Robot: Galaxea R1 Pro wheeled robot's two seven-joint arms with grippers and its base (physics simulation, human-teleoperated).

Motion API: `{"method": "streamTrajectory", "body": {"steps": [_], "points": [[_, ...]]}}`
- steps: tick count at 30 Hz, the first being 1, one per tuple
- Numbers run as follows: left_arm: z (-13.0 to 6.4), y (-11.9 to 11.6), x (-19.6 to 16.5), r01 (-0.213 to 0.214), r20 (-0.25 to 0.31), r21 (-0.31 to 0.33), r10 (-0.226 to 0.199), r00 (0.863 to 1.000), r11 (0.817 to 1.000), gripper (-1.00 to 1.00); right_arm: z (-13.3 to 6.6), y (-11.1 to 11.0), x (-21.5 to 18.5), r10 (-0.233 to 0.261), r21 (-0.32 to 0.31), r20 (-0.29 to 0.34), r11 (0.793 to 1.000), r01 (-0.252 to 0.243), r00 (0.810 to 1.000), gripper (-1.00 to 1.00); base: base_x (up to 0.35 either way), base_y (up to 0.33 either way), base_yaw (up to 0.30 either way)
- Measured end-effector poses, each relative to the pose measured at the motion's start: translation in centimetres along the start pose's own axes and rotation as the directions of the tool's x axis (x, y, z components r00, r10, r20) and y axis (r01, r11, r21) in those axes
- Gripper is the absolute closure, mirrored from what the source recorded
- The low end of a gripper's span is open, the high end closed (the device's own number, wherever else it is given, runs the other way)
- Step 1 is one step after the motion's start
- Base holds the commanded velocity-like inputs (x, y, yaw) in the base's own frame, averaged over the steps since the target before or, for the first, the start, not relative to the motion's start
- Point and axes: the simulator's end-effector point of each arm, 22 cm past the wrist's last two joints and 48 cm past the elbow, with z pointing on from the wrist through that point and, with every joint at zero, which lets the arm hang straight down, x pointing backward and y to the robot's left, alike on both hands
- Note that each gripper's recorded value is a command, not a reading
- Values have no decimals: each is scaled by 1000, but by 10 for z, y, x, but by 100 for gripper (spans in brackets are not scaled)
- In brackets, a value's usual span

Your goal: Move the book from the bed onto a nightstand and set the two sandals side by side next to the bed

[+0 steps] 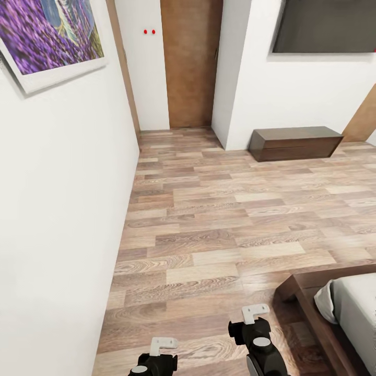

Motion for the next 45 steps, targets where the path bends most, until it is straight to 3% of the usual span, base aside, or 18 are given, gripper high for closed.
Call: {"method": "streamTrajectory", "body": {"steps": [26, 37, 45], "points": [[-5, 1, -9, 5, 42, 0, -5, 999, 1000, -100, -3, -2, 4, 1, 3, -17, 1000, -1, 1000, -100, 0, 0, 0], [0, 12, 16, 5, -6, -21, -5, 1000, 1000, -100, 11, -13, 39, 3, 27, -80, 1000, -1, 997, -100, 0, 0, 0], [1, 16, 25, 4, -24, -30, -5, 1000, 1000, -100, 21, -35, 61, 45, 69, -110, 997, -37, 993, -100, 0, 0, 0]]}}
